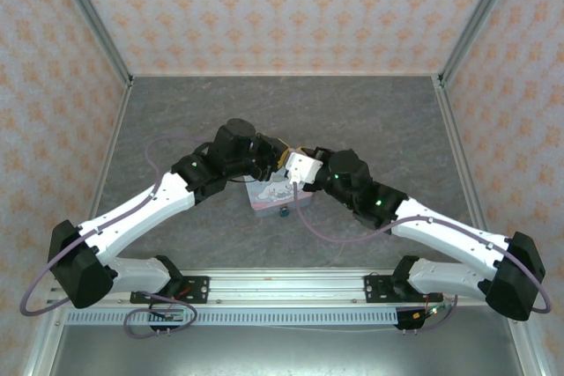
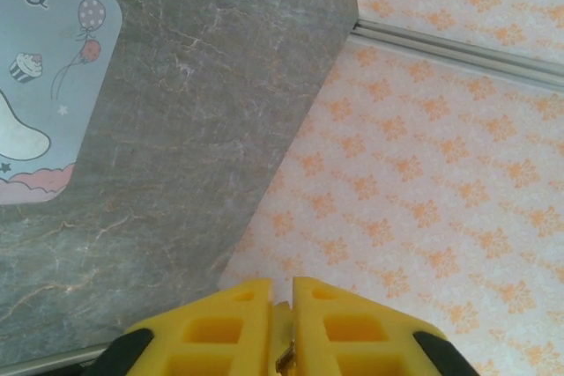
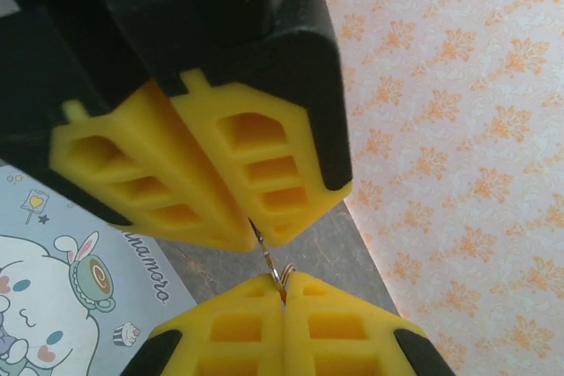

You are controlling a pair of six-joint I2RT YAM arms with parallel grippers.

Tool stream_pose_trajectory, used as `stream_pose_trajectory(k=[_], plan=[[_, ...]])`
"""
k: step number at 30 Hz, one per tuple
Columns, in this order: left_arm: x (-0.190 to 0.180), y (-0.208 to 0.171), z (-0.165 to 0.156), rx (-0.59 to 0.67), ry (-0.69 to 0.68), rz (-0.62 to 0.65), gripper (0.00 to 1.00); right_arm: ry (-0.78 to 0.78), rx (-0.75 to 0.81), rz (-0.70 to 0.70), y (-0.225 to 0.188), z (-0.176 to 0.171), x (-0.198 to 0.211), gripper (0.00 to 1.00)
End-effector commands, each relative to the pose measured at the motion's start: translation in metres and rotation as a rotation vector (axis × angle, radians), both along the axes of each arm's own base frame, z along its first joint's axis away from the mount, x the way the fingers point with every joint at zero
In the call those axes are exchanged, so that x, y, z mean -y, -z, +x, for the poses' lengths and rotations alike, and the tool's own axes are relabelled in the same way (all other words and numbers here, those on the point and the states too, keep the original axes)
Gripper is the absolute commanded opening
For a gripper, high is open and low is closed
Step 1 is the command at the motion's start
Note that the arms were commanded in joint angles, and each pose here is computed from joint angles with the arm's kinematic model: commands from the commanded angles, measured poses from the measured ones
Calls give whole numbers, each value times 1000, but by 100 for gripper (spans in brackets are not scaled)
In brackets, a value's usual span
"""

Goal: Unlock the padlock with the key

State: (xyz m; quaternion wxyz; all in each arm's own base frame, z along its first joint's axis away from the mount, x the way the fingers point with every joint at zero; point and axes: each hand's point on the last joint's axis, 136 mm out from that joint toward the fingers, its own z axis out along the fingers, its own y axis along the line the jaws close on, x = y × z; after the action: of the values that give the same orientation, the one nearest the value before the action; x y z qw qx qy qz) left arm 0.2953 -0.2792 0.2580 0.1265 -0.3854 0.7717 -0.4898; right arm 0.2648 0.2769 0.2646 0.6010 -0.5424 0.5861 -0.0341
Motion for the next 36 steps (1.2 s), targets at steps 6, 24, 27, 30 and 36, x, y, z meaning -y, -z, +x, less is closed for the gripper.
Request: stream_pose_trajectory(k=[6, 24, 27, 30, 36], plan=[[-1, -26, 4, 133, 51, 95, 0, -20, -63, 56, -7, -16, 7, 24], [16, -113, -28, 984, 509, 372, 0, -523, -697, 590, -77, -72, 22, 47], [19, -116, -36, 1046, 560, 372, 0, -548, -704, 591, -85, -71, 20, 46], [25, -119, -42, 1100, 598, 350, 0, -570, -713, 590, -91, -71, 18, 42], [30, -122, -49, 1144, 638, 317, 0, -623, -757, 580, -102, -76, 14, 36]])
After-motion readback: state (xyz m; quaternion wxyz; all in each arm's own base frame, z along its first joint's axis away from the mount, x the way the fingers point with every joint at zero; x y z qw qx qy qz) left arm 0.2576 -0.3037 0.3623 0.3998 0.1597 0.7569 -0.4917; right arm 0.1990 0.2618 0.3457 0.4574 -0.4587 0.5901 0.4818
